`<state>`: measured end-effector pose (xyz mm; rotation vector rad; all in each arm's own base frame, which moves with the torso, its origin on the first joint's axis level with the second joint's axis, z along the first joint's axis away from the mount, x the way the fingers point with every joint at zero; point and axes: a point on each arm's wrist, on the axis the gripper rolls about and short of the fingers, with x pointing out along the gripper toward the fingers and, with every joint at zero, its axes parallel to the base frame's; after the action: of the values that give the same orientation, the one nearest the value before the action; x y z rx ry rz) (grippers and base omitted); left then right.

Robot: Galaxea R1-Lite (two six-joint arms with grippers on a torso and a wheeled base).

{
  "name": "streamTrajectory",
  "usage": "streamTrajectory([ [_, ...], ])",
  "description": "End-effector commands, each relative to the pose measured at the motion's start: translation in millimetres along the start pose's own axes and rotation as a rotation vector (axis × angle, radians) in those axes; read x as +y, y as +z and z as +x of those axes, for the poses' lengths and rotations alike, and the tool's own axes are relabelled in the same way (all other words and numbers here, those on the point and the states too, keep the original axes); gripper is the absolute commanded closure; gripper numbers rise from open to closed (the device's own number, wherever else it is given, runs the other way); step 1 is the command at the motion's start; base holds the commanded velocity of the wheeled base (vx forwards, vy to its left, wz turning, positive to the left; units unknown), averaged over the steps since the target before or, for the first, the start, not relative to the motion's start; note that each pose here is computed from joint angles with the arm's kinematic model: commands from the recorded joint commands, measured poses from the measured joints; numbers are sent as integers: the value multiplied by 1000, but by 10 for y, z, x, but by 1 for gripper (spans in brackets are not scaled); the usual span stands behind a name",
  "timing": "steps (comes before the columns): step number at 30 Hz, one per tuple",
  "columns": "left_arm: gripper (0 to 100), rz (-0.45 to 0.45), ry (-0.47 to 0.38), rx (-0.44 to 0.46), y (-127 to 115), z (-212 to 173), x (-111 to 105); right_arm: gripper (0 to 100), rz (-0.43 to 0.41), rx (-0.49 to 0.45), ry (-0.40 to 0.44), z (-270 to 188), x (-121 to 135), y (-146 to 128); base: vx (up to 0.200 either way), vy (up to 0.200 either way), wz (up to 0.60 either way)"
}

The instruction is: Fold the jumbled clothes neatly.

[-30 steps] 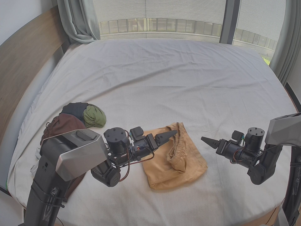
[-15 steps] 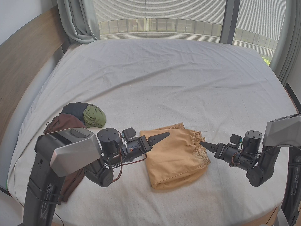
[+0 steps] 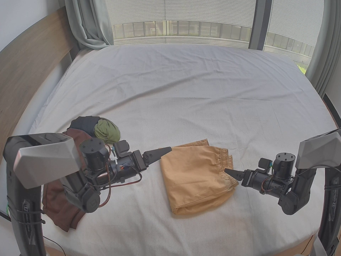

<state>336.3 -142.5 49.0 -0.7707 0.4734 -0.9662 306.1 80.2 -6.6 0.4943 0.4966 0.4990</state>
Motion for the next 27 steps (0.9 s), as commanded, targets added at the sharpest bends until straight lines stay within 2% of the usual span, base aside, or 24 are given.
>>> streamTrajectory([
  [1,0,74,-47,-18,292,-591,-367,0,-6,-8,8,-33,41,31,0,0,0],
  [7,0,123,-48,-44,383,-1099,-613,0,-8,-4,7,-26,37,17,0,0,0],
  [12,0,104,-40,-26,386,-1379,-580,0,-6,11,8,-26,47,-19,0,0,0],
  [17,0,275,-32,-35,376,-1424,-610,0,-5,18,-3,-34,26,-41,0,0,0],
  [21,0,292,-19,-37,346,-1439,-609,0,5,41,-19,-12,-28,-113,0,0,0],
  [24,0,349,-8,-36,315,-1455,-602,0,9,50,-37,6,-61,-154,0,0,0],
  [27,0,477,-14,-27,312,-1441,-579,0,21,73,-65,37,-126,-243,0,0,0],
])
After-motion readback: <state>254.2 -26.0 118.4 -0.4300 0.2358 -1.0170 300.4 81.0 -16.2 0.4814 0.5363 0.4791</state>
